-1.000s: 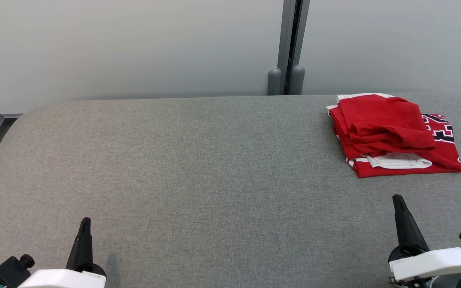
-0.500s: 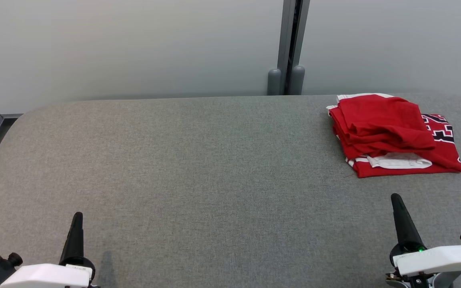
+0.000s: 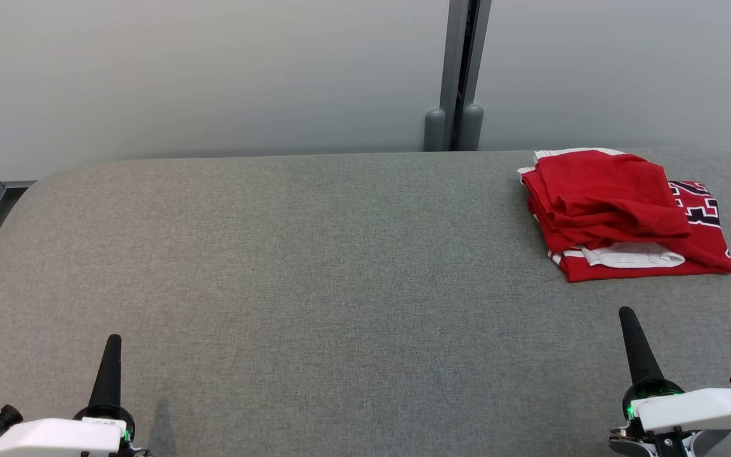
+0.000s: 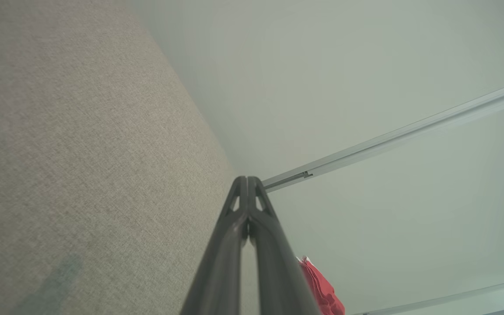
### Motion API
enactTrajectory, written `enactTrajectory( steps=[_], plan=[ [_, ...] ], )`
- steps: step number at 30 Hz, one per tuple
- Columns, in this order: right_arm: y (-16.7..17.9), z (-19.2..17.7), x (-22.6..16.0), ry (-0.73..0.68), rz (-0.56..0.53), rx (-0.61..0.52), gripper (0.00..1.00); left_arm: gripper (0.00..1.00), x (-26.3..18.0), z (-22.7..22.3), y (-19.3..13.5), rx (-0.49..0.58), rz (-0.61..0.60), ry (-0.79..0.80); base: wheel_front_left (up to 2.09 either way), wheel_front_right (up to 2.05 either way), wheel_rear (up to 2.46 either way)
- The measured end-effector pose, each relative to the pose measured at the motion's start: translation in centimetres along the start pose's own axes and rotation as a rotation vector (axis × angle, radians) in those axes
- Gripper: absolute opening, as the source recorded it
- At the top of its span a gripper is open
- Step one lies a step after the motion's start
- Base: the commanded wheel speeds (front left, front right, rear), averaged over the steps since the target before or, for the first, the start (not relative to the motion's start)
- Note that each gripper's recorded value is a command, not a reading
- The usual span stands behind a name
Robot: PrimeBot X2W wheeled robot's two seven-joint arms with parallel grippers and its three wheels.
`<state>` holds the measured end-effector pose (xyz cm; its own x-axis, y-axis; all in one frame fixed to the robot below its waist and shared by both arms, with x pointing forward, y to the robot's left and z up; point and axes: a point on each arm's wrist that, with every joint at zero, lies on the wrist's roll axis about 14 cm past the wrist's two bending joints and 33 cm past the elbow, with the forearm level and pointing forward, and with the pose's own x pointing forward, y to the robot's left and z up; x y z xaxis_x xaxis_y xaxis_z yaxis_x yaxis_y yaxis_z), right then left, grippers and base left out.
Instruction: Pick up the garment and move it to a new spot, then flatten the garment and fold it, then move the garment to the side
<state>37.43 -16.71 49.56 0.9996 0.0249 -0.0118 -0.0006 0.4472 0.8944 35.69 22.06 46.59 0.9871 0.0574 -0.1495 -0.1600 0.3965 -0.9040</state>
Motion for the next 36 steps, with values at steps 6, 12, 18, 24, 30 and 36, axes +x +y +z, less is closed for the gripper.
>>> enactTrajectory(
  steps=[6,12,18,24,30,36],
  plan=[
    [0.0,-0.1,0.1,0.003,-0.003,0.056,0.00,0.00,0.3,0.3,-0.5,-0.054,-0.019,0.000,0.00,0.00,0.00],
    [0.1,-0.1,0.2,0.004,-0.004,0.111,0.00,0.00,0.3,0.7,-0.7,-0.105,-0.027,-0.002,0.00,0.00,0.00],
    [0.2,0.0,0.3,0.002,-0.003,0.161,0.00,0.00,0.3,0.9,-0.8,-0.150,-0.036,-0.001,0.00,0.00,0.00],
    [0.3,0.0,0.4,0.002,-0.003,0.213,0.00,0.00,0.4,1.2,-1.0,-0.197,-0.046,0.000,0.00,0.00,0.00],
    [0.4,-0.1,0.4,0.003,-0.004,0.260,0.00,0.00,0.4,1.5,-1.2,-0.241,-0.058,-0.002,0.00,0.00,0.00],
    [0.4,-0.1,0.4,0.005,-0.006,0.310,0.00,0.00,0.6,1.9,-1.7,-0.288,-0.083,-0.003,0.00,0.00,0.00]
  ],
)
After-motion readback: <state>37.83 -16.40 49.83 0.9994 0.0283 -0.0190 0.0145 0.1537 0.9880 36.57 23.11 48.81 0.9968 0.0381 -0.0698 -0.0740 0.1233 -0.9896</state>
